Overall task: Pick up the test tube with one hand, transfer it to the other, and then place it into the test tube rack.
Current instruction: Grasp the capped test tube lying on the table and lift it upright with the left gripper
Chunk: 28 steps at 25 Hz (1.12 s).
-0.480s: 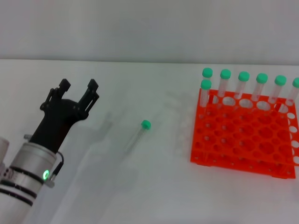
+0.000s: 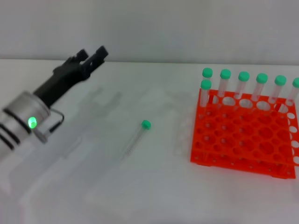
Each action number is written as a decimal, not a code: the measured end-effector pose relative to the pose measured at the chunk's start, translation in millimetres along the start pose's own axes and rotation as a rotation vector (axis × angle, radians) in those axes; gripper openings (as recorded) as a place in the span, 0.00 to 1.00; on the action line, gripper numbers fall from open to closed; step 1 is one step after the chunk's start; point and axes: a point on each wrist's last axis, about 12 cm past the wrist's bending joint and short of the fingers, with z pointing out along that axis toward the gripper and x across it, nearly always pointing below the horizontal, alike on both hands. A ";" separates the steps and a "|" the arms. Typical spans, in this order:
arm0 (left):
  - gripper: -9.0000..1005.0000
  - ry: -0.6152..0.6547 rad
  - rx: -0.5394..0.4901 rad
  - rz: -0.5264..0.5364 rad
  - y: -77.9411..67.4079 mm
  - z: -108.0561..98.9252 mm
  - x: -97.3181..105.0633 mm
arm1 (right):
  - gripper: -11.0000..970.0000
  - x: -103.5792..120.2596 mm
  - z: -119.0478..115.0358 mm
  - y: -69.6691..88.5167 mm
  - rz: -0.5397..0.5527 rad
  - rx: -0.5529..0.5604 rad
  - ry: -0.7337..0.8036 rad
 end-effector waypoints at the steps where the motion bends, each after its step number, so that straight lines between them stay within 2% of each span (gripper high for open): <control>1: 0.83 0.041 0.028 -0.017 2.6 6.2 -10.5 | 0.88 -0.3 0.2 -0.2 -0.001 0.000 -0.001; 2: 0.83 0.081 0.050 -0.029 5.3 12.2 -21.5 | 0.88 -0.6 0.4 -0.4 -0.002 0.000 -0.003; 3: 0.82 0.081 0.050 -0.029 5.3 12.2 -21.5 | 0.88 -1.1 0.8 -0.7 -0.004 0.000 -0.004; 4: 0.82 0.177 0.080 -0.055 8.8 23.8 -41.1 | 0.88 -1.4 1.0 -1.2 -0.006 0.000 -0.005; 9: 0.82 0.411 0.114 -0.047 5.7 46.2 -72.1 | 0.88 -2.0 1.5 -1.6 -0.009 0.000 -0.007; 12: 0.82 0.574 0.081 -0.015 0.6 61.7 -91.9 | 0.88 -3.4 2.8 -2.4 -0.014 0.000 -0.011; 15: 0.82 0.723 0.026 -0.012 -7.3 73.6 -101.1 | 0.88 -3.6 3.6 -2.6 -0.016 0.000 -0.011; 19: 0.82 0.910 -0.036 0.002 -23.4 90.1 -104.4 | 0.88 -3.6 3.3 -3.4 -0.015 0.006 -0.011; 24: 0.81 1.167 -0.127 0.079 -52.0 110.9 -92.2 | 0.88 -4.0 3.2 -4.7 -0.008 0.015 -0.014; 26: 0.80 1.231 -0.151 0.107 -64.0 117.8 -84.0 | 0.88 -4.0 3.3 -4.6 -0.006 0.015 -0.013; 28: 0.79 1.231 -0.151 0.107 -64.0 117.8 -84.0 | 0.88 -3.9 3.5 -4.4 -0.006 0.015 -0.014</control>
